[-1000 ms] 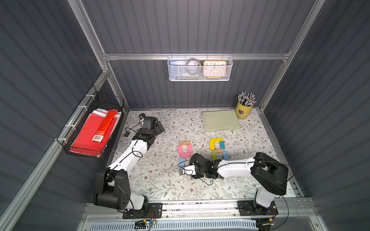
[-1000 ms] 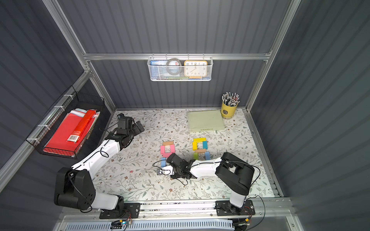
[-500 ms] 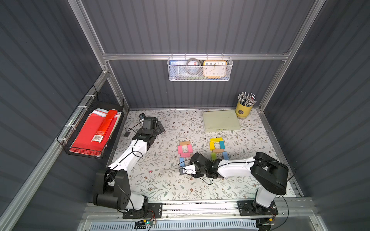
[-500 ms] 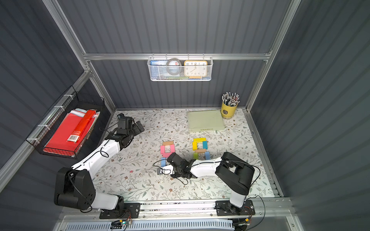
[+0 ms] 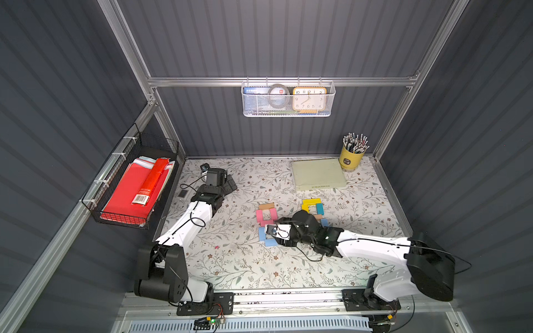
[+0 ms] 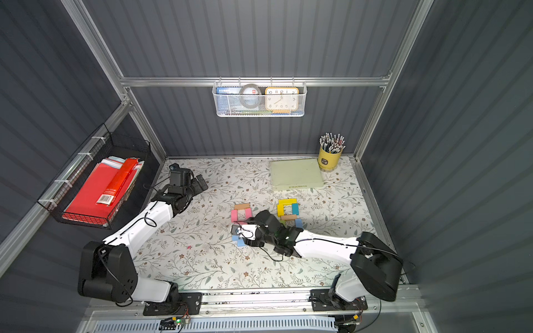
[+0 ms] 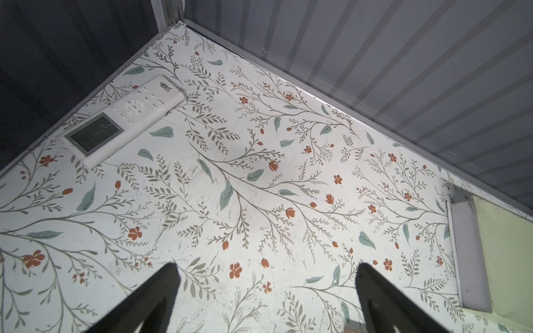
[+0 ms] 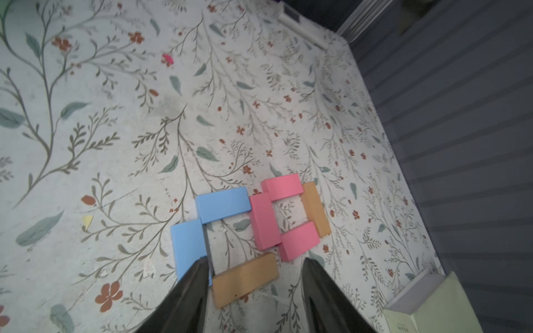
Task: Assemble the number 8 with building blocks
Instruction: Assemble the building block at the center of the board, then adjust the building block at the center of the board.
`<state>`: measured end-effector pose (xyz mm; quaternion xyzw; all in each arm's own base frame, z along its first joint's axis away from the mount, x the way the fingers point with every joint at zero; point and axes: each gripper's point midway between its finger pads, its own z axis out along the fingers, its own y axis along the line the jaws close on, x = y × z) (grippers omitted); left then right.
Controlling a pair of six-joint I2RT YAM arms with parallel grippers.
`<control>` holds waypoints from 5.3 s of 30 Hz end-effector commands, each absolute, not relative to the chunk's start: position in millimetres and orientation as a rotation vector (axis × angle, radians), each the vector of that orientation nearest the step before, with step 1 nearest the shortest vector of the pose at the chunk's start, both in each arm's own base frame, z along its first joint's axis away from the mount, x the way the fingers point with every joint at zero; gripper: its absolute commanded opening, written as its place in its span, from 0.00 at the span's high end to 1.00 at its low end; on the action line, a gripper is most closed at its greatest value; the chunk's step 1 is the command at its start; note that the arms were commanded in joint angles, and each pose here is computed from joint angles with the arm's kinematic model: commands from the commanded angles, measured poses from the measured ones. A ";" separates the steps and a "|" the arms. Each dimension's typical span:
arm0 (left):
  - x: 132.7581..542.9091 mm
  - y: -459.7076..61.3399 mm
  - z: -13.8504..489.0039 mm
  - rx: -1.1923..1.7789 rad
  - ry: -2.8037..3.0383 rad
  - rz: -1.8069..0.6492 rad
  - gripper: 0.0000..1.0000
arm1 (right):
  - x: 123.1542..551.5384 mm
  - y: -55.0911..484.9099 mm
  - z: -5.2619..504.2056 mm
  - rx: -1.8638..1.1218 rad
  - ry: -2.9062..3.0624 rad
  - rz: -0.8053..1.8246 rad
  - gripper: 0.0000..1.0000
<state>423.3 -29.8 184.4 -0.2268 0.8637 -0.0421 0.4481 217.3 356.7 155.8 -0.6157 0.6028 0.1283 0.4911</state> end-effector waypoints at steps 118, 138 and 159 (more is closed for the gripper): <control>398.6 -61.5 121.4 -0.362 2.368 -0.242 0.01 | 260.0 354.5 32.5 -0.144 2.674 0.647 0.10; 398.8 -61.3 121.7 -0.362 2.367 -0.240 0.01 | 261.5 368.1 28.2 -0.188 2.679 0.701 0.10; 398.7 -61.2 120.2 -0.362 2.372 -0.238 0.01 | 260.7 374.4 27.3 -0.205 2.678 0.733 0.11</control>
